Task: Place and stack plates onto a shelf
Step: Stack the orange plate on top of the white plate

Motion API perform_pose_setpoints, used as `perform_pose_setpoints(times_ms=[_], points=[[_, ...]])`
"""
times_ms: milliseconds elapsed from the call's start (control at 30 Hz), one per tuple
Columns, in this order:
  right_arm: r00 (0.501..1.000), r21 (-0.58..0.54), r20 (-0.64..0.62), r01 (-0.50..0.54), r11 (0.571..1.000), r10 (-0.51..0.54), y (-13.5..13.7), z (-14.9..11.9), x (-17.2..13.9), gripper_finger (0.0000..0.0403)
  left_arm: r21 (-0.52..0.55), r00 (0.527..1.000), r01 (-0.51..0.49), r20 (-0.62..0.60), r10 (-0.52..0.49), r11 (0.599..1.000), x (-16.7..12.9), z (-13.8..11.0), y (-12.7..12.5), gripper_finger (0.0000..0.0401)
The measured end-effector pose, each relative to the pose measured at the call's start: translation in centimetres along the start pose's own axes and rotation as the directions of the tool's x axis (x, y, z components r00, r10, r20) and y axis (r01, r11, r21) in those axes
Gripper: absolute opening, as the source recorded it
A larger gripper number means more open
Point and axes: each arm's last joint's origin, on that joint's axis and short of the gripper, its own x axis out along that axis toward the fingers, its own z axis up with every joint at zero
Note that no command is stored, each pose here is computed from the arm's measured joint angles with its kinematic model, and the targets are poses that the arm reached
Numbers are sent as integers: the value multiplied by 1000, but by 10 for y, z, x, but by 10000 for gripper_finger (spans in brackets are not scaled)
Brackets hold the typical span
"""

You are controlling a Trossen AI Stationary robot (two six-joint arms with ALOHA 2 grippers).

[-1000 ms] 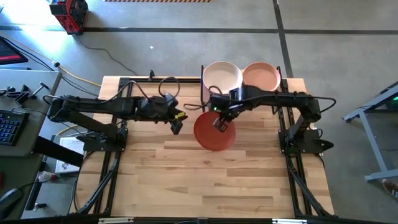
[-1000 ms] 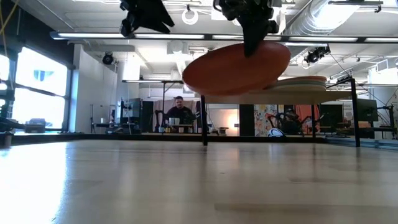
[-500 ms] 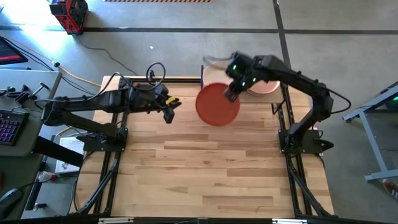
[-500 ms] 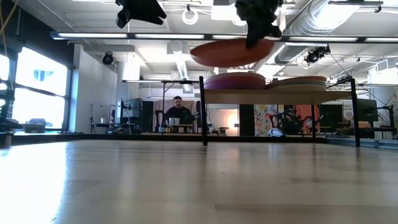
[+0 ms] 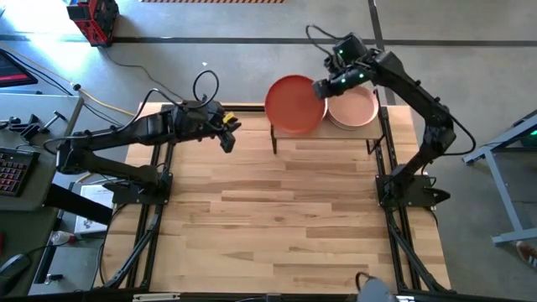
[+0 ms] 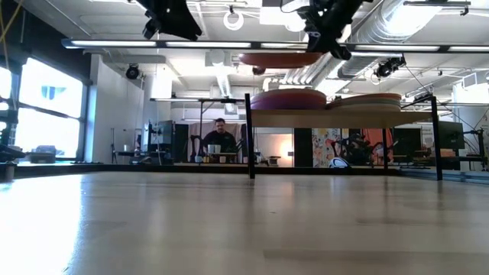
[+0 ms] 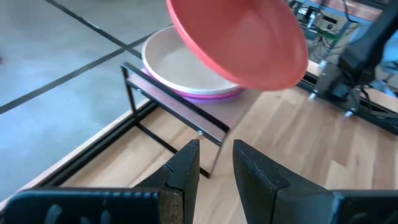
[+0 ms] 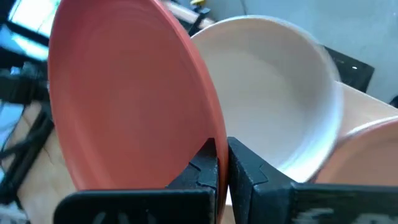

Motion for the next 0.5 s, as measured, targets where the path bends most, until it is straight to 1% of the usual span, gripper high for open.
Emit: perform_pose_setpoints(times_ms=[167,233,333,500], points=[[999,116,27,21,993,-24,-22,8,-6,0,-18,999,-37,4,37,999,2,2,9,86],[1000,164,19,8,986,-11,-32,11,-5,0,-2,999,-50,6,50,999,3,3,13,86],[1000,222,4,16,975,-17,-42,15,2,0,37,998,-65,7,65,997,4,4,16,86],[999,258,-40,33,966,-23,-50,19,17,0,65,997,-78,7,78,995,4,5,21,86]])
